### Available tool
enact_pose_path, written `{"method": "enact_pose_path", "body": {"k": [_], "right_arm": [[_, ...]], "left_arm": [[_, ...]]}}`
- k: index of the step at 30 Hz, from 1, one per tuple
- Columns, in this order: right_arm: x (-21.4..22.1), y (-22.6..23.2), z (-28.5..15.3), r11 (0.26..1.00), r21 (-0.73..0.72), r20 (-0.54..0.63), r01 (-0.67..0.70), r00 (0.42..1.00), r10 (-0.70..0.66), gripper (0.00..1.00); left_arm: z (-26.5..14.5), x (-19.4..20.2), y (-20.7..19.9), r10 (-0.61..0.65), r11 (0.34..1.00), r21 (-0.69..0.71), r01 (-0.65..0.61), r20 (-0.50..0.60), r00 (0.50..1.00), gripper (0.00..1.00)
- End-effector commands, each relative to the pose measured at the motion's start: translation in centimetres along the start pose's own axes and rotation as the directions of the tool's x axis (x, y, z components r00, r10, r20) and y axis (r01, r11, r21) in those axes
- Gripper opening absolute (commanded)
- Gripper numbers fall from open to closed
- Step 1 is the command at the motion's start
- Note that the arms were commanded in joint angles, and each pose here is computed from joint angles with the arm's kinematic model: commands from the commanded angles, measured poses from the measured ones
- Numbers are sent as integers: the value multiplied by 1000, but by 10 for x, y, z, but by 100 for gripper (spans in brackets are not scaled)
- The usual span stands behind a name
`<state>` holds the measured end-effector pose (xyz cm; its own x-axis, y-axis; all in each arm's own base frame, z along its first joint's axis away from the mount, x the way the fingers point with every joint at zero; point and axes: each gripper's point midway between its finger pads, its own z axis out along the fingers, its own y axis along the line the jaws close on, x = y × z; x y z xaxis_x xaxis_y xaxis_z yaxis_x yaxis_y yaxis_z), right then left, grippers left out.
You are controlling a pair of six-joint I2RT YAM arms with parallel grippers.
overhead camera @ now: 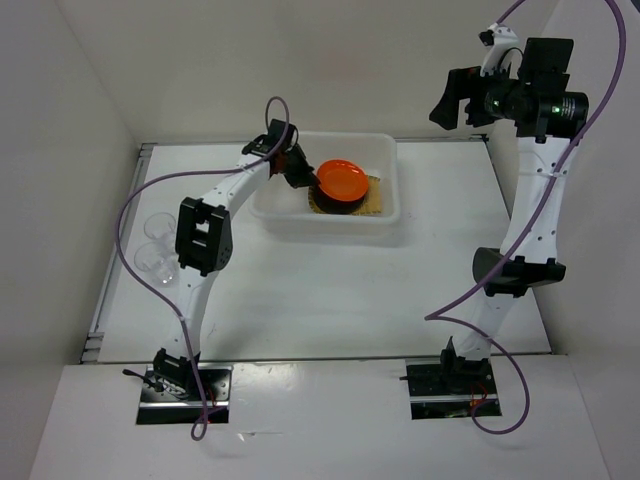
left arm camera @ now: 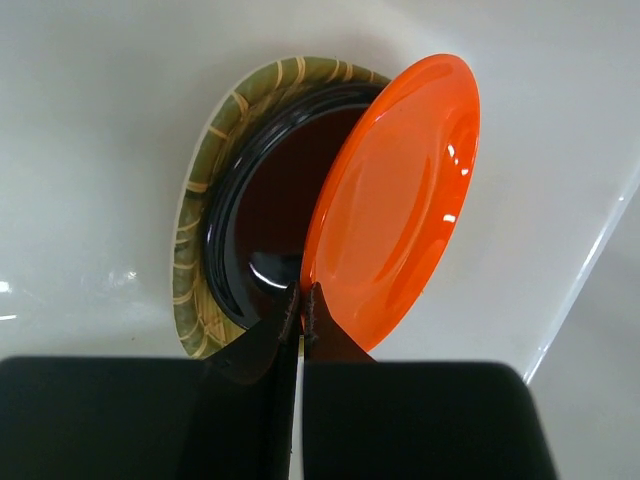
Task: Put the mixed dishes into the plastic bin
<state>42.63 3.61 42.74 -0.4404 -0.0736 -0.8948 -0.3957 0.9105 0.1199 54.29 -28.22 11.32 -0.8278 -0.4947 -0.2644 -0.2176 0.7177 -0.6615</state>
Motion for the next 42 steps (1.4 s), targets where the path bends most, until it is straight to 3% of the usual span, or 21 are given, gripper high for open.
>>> {"method": "enact_pose_path", "body": {"k": [1, 6, 12, 13, 14, 17, 20, 22, 23, 24, 26, 32, 34, 36, 37, 38, 42], "right_arm": [[-6, 0, -9, 1000, 12, 24, 3, 1000, -3, 99], [-6, -8, -11, 1000, 29, 26, -6, 1000, 5, 99], [-4, -8, -10, 1000, 28, 18, -10, 1000, 9, 99], [-4, -8, -10, 1000, 28, 18, -10, 1000, 9, 99], [-4, -8, -10, 1000, 28, 18, -10, 1000, 9, 99], [-4, -7, -10, 1000, 19, 20, -10, 1000, 9, 99], [-4, -7, -10, 1000, 19, 20, -10, 1000, 9, 99], [-4, -7, -10, 1000, 19, 20, -10, 1000, 9, 99], [-4, -7, -10, 1000, 19, 20, -10, 1000, 9, 99], [-4, -5, -9, 1000, 9, 21, -10, 1000, 9, 99], [-7, -2, -12, 1000, 0, 32, -3, 999, 3, 99], [-9, 1, -10, 1000, -22, 38, -1, 999, 2, 99], [-7, 0, -5, 999, -33, 29, -7, 1000, 8, 99], [-5, 0, -1, 999, -48, 22, -12, 1000, 13, 99], [-5, 0, 2, 998, -58, 22, -13, 1000, 14, 99], [-5, 0, 2, 998, -59, 22, -13, 1000, 14, 99], [-2, 2, 5, 997, -78, 12, -21, 1000, 22, 99]], "left_arm": [[2, 0, -3, 15, 1000, -2, -15, 3, 1000, 0], [5, 5, 5, 10, 1000, -17, -10, -10, 1000, 5], [-1, 2, 9, 1, 999, -46, 0, 21, 1000, 27], [-1, 2, 9, 1, 999, -46, 0, 21, 1000, 45], [-7, -2, 0, 7, 1000, -29, -6, 35, 999, 55], [-30, -17, -15, 16, 999, -35, -12, 94, 995, 75], [-78, -42, -56, 76, 997, -29, -71, 235, 969, 84], [-153, -68, -108, 151, 986, 6, -166, 381, 912, 85], [-182, -84, -115, 171, 983, -24, -181, 468, 867, 88], [-194, -79, -103, 202, 979, -88, -182, 455, 867, 88], [-274, -97, -112, 205, 977, -65, -204, 557, 805, 90], [-326, -114, 6, 296, 919, -376, -121, 453, 841, 90], [-328, -114, 63, 243, 872, -489, -12, 412, 878, 90], [-351, -119, 76, 226, 884, -467, 22, 468, 855, 93], [-340, -114, 125, 167, 857, -508, 79, 420, 892, 93], [-361, -119, 124, 160, 886, -454, 95, 491, 856, 93], [-363, -101, 185, 90, 905, -411, 109, 436, 895, 91]]}}
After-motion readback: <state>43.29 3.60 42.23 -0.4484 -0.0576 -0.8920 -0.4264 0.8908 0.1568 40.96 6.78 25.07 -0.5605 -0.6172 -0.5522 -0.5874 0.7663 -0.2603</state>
